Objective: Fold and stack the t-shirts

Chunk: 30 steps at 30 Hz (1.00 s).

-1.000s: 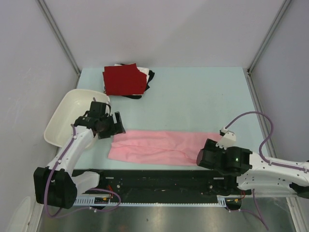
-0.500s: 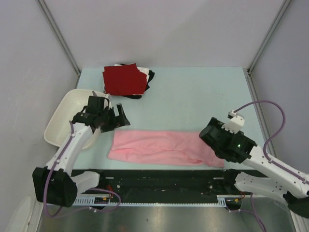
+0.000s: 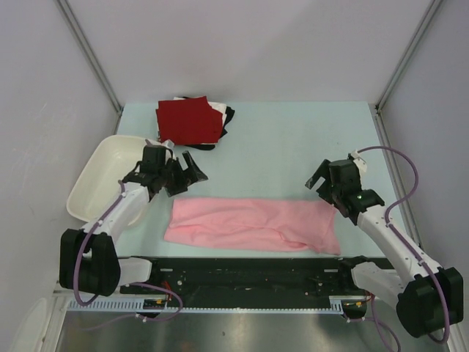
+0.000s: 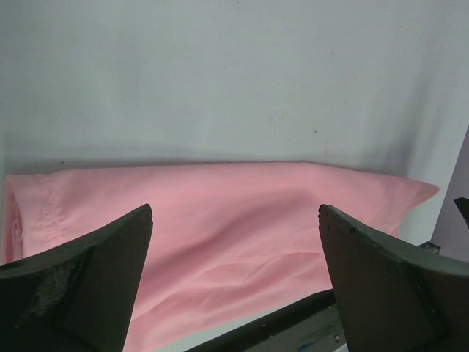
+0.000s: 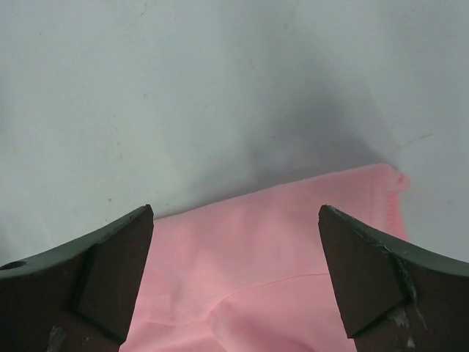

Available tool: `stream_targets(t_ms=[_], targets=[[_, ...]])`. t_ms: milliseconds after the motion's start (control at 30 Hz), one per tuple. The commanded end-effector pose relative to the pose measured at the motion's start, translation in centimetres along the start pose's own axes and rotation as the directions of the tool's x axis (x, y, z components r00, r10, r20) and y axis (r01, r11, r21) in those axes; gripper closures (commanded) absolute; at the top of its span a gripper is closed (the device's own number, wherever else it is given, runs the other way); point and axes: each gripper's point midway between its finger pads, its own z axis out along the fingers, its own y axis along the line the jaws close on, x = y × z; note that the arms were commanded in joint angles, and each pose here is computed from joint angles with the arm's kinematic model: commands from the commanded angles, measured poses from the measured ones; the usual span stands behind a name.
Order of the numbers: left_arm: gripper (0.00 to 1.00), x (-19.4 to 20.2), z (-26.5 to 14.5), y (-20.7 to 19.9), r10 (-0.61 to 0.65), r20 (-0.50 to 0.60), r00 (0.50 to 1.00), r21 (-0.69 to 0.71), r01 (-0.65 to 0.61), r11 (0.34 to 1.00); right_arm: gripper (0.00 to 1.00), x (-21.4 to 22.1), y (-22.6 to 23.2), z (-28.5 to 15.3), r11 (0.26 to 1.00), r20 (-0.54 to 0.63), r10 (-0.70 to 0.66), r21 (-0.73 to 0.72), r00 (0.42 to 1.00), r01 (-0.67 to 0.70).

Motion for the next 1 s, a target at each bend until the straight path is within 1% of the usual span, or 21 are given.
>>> stream_targets(t_ms=[0, 167, 233, 333, 500, 733, 967], targets=[[0.00, 0.4, 1.2, -0.8, -0.048, 0.009, 0.999, 0.070, 0.048, 0.996, 0.00, 0.6, 2.9, 0.7, 0.990, -0.082, 0.027, -0.134, 0.996, -0.038], [0.00, 2.2, 2.7, 0.6, -0.075, -0.025, 0.997, 0.067, 0.076, 0.995, 0.01, 1.7, 2.6, 1.8, 0.990, -0.115, 0.056, -0.123, 0.992, -0.070], [0.00, 2.5, 3.1, 0.9, -0.076, -0.027, 0.997, 0.060, 0.077, 0.995, 0.01, 2.6, 2.5, 2.3, 0.988, -0.148, 0.067, -0.125, 0.987, -0.086], [0.00, 3.1, 3.7, 1.4, -0.084, -0.044, 0.995, 0.059, 0.087, 0.994, 0.01, 3.3, 2.5, 3.0, 0.986, -0.168, 0.078, -0.132, 0.983, -0.101], [0.00, 4.6, 4.3, 2.7, -0.107, -0.066, 0.992, 0.031, 0.109, 0.994, 0.01, 4.6, 0.9, 4.4, 0.990, -0.189, 0.085, -0.094, 0.978, -0.104], [0.00, 5.4, 4.4, 4.4, -0.101, -0.064, 0.993, -0.028, 0.099, 0.995, 0.01, 3.9, -3.4, 6.1, 0.998, -0.129, 0.021, 0.054, 0.991, -0.015], [0.01, 5.1, 4.2, 4.6, -0.085, -0.055, 0.995, -0.051, 0.082, 0.995, 0.01, 1.8, -6.9, 6.5, 0.980, -0.039, -0.033, 0.195, 0.999, 0.040]])
